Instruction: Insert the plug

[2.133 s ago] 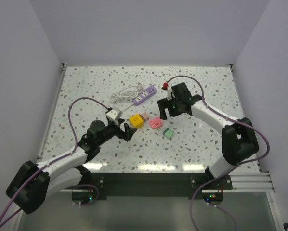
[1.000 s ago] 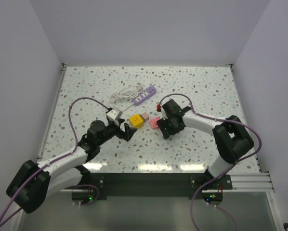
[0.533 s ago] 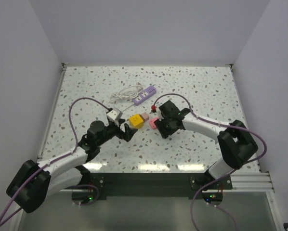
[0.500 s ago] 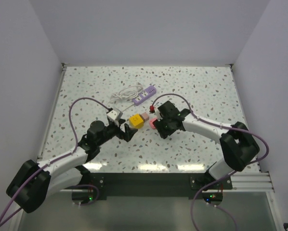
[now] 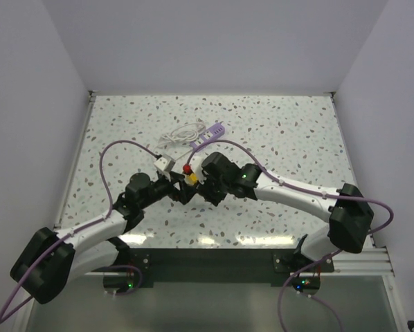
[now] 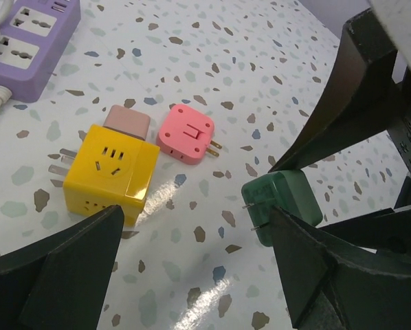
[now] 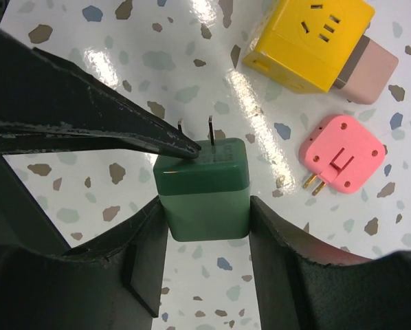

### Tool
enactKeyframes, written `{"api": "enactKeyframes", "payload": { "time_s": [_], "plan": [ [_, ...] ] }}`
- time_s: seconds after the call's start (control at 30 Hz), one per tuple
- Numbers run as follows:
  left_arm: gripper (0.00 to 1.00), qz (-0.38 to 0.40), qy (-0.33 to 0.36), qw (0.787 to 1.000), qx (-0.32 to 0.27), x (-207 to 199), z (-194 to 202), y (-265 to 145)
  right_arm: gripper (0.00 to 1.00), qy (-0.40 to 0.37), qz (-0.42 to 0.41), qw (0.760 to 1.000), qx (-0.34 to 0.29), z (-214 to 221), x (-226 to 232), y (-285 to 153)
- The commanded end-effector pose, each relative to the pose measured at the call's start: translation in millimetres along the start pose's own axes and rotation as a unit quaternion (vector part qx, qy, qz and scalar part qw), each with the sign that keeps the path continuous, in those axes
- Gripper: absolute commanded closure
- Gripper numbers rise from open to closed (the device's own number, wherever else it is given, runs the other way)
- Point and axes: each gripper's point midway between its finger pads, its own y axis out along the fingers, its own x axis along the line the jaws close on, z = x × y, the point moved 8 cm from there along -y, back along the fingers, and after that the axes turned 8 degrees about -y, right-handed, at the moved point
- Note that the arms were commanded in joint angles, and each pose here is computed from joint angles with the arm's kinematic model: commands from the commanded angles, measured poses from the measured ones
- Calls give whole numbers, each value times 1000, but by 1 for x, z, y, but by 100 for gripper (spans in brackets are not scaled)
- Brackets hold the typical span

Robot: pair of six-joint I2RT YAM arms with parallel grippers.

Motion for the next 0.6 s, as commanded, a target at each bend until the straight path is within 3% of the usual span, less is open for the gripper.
{"api": "enactKeyframes", "payload": {
  "time_s": [0.0,0.3,0.57],
  "plan": [
    [8,40,-9,999,-15,-11,-12,5,93,-24,17,999,-28,-21,0,-10],
    [11,129,-38,991,1,-26,-4,7,94,-37,34,998,-25,-23,6,-14],
    [11,147,-41,988,11,-29,-3,7,93,-35,61,997,-35,-21,1,-23]
  ]
}}
